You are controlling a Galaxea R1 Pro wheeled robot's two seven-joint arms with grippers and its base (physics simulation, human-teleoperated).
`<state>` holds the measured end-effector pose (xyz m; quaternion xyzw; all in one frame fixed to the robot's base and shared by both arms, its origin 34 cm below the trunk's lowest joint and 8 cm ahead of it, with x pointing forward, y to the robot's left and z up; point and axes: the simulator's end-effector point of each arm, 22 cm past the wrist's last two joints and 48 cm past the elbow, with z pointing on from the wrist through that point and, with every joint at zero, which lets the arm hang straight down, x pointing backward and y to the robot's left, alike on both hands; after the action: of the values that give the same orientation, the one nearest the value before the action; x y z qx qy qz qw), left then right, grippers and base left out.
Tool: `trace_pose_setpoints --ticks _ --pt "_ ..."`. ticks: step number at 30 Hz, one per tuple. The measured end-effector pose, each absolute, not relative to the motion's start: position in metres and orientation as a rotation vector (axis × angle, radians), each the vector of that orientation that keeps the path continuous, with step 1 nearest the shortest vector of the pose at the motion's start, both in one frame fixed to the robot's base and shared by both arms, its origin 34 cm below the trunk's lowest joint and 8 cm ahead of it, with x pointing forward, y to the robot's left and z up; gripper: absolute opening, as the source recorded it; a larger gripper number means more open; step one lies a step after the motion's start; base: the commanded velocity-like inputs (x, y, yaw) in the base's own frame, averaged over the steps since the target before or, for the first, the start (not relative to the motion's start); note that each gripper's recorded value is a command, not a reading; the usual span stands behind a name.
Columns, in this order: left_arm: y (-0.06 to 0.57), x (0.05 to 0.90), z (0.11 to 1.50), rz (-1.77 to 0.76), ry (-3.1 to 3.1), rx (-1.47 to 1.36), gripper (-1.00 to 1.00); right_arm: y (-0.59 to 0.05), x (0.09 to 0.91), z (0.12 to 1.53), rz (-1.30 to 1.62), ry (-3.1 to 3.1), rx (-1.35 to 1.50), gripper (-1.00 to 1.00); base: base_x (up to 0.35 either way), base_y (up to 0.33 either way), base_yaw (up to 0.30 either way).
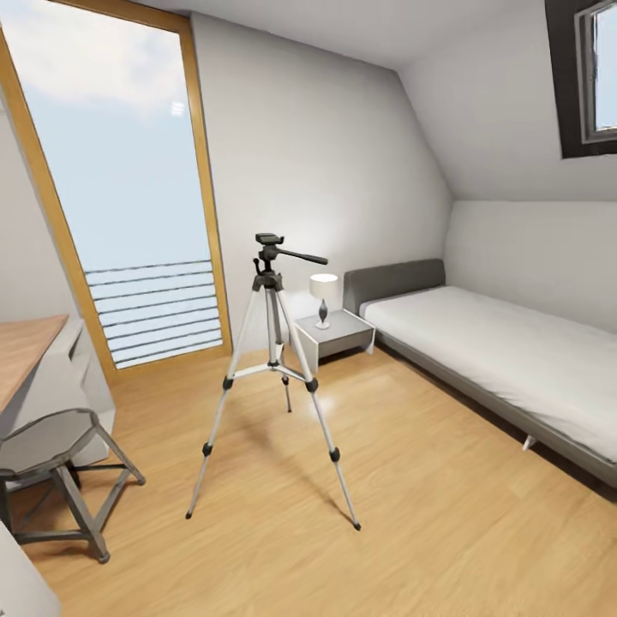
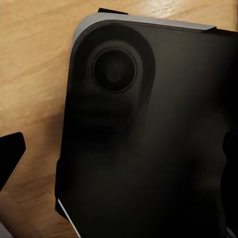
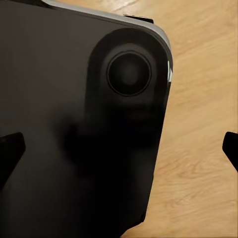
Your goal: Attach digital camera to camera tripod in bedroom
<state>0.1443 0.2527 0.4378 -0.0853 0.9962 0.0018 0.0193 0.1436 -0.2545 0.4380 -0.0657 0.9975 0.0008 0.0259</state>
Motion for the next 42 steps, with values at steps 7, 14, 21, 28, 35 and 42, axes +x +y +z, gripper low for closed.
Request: trace_pose_setpoints --ticks 7,14,21,28,35,42 --pt "0.253 0.144 0.438 0.005 3.092 -0.264 1.00 -0.257 0.144 0.438 -0.007 3.080 -0.203 1.00 0.000 0.000 -0.296" --pt "0.253 0.144 0.438 0.006 3.092 -0.264 1.00 -0.259 0.144 0.438 -0.016 3.082 -0.198 1.00 0.000 0.000 -0.296" --pt "0.253 0.145 0.438 0.005 3.091 -0.264 1.00 -0.258 0.144 0.438 -0.017 3.082 -0.197 1.00 0.000 0.000 -0.296" --pt "0.253 0.144 0.438 0.006 3.093 -0.264 1.00 -0.262 0.144 0.438 -0.024 3.081 -0.198 1.00 0.000 0.000 -0.296" --pt "0.253 0.144 0.438 0.006 3.092 -0.265 1.00 -0.262 0.144 0.438 -0.025 3.082 -0.195 1.00 0.000 0.000 -0.296" --pt "0.253 0.144 0.438 0.005 3.091 -0.265 1.00 -0.265 0.144 0.438 -0.031 3.081 -0.195 1.00 0.000 0.000 -0.296"
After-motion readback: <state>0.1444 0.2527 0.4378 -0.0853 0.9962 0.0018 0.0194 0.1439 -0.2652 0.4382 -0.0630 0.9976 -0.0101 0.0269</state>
